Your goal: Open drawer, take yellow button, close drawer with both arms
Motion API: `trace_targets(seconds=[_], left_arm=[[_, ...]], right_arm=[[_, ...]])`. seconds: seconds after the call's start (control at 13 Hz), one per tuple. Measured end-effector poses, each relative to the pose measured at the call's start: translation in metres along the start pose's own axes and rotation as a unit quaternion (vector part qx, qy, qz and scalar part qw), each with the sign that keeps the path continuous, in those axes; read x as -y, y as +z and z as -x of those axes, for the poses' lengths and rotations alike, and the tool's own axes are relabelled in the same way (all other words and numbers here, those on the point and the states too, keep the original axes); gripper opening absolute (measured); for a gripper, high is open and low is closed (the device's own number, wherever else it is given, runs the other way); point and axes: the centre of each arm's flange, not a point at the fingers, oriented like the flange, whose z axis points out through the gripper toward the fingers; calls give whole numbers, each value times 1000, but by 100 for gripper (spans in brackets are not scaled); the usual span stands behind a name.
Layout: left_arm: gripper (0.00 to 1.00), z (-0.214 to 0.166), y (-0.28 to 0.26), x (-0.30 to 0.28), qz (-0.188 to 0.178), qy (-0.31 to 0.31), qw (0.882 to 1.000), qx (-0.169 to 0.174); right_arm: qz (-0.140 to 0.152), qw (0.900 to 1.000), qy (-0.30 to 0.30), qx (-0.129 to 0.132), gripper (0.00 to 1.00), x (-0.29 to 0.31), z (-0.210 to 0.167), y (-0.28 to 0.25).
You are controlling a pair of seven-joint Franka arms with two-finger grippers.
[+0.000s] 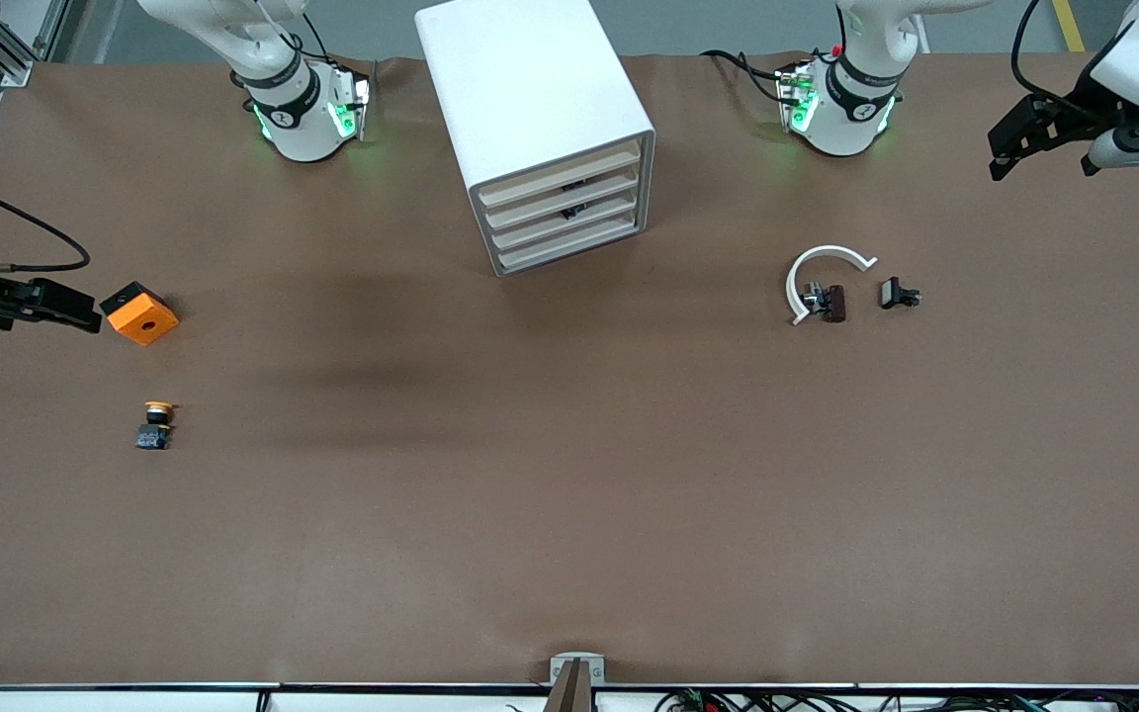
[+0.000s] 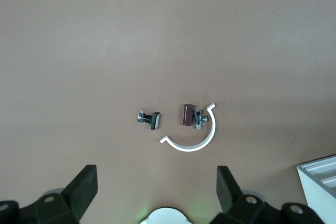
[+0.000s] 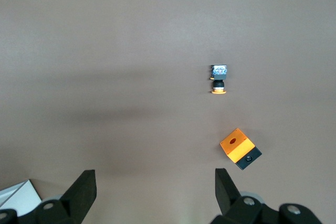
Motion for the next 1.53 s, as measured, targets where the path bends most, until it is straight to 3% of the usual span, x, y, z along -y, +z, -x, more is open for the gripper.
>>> trace_targets(seconds=[0.46,0.92,1.53], left_arm=[[100,-1,4,0,0,0,1000,-1],[100,-1,8,0,0,-1,1000,-4],[100,-13,-4,1,3,-2,1000,-19]], right_arm=[[-4,1000,3,-9,100,-5,42,-29],[-8,1000,2,-28,100,-7,84,-16],[-10,999,5,-50,100,-10,108,-33]])
